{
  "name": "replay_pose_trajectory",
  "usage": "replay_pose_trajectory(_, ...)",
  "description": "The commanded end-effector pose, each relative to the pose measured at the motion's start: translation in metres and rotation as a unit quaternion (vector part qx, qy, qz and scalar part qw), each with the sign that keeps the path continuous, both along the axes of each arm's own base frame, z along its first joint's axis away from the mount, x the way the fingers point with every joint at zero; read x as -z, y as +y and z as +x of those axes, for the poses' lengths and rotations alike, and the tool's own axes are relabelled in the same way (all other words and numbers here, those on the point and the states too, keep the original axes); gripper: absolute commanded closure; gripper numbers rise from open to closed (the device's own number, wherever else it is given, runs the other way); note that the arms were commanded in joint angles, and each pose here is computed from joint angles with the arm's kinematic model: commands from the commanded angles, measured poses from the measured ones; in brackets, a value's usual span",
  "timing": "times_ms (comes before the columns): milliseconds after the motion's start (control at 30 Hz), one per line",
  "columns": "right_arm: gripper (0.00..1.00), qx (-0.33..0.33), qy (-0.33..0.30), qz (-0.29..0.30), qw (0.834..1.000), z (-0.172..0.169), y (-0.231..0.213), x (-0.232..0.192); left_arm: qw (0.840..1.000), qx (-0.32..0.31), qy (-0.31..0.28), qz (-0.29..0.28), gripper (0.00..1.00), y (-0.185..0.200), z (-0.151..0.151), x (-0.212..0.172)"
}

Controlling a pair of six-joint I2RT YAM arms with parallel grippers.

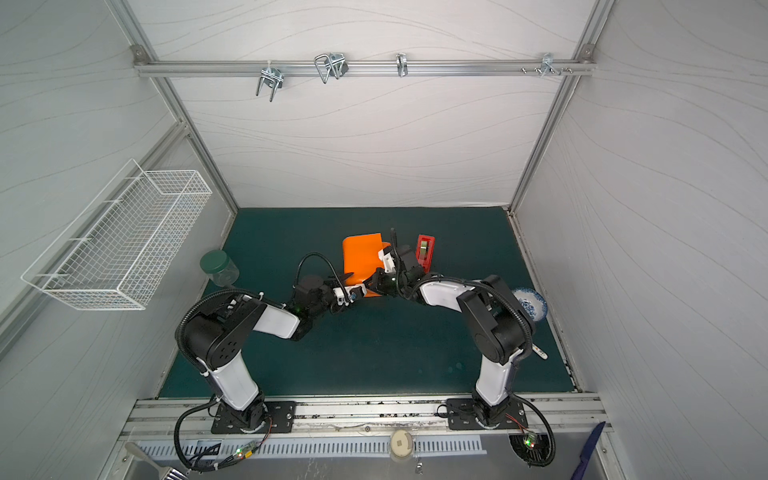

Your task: Wrap the gift box in paper

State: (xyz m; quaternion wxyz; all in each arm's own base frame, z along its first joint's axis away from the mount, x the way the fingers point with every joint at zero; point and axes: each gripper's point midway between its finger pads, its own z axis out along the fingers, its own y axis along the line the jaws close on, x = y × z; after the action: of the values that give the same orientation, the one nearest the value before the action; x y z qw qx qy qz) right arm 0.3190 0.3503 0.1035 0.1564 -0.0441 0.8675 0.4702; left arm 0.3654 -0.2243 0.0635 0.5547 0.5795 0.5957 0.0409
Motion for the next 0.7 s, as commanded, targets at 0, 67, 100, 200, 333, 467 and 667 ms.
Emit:
replay_pose_trajectory(0,0.91,0.012,0.002,-0.002,1.000,0.010,-0.002,-0.001,0.996,-0.014,0.075,0.036,0.31,0.013,-0.013,0.040)
replay_pose_trajectory(67,0.91,0.014,0.001,-0.003,1.000,0.012,-0.002,-0.002,0.996,-0.014,0.075,0.035,0.31,0.013,-0.013,0.040)
replay_pose_trajectory(100,0.91,0.015,0.001,-0.004,1.000,0.013,-0.003,-0.001,0.996,-0.015,0.075,0.035,0.31,0.013,-0.013,0.040)
replay_pose_trajectory(200,0.92,0.016,0.004,-0.011,1.000,0.014,-0.003,0.004,0.996,-0.016,0.075,0.036,0.32,0.013,-0.013,0.040)
replay_pose_trajectory(333,0.92,0.017,0.009,-0.026,0.999,0.015,-0.005,0.015,0.997,-0.015,0.074,0.035,0.31,0.013,-0.013,0.039)
replay_pose_trajectory(467,0.92,0.020,0.021,-0.049,0.998,0.016,-0.009,0.032,0.997,-0.015,0.074,0.035,0.32,0.013,-0.013,0.039)
replay_pose_trajectory(667,0.92,0.027,0.016,-0.063,0.998,0.030,-0.013,0.033,0.997,-0.013,0.074,0.035,0.31,0.012,-0.013,0.038)
